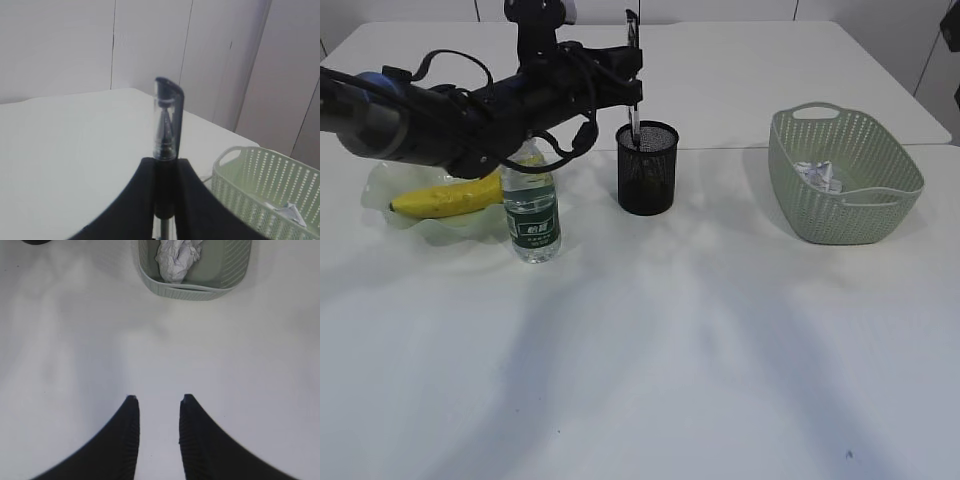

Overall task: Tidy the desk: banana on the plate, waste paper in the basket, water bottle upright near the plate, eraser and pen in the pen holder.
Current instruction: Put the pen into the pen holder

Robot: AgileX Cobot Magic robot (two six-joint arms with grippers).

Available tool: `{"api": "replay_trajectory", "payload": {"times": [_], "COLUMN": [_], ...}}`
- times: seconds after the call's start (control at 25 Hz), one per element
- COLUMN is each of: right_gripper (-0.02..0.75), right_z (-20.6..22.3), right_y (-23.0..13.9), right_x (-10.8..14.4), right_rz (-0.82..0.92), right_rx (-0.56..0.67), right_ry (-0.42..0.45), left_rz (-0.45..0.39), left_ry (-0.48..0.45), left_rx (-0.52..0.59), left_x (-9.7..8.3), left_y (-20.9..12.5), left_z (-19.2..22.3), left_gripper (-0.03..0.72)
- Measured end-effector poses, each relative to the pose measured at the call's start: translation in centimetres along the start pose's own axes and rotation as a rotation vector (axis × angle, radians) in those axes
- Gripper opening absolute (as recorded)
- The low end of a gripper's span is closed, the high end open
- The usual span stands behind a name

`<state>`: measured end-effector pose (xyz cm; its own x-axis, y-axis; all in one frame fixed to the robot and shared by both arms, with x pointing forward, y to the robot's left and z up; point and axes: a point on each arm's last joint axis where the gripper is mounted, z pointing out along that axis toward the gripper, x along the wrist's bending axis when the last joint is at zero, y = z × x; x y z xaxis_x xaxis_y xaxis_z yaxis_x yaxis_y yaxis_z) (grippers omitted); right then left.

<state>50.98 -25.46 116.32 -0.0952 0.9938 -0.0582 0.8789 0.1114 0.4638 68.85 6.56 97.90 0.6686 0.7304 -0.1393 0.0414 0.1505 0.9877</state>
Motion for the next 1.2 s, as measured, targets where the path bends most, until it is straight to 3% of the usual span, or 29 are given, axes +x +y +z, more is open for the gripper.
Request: {"api": "replay_trajectory", "payload": {"times": [1.2], "right_gripper": [0.212], "right_z": [0.0], "right_y": [0.0], "right_x": [-0.02], "right_rz": [-0.001], "right_rx": [0.0], "right_ry": [-0.002], "left_rz": [0.048], "left_ry": [-0.014], "left_rx": [-0.03], "left_x": [0.28], "left_y": [-0.37], "left_z": [-0.03], "left_gripper": [0.037]}}
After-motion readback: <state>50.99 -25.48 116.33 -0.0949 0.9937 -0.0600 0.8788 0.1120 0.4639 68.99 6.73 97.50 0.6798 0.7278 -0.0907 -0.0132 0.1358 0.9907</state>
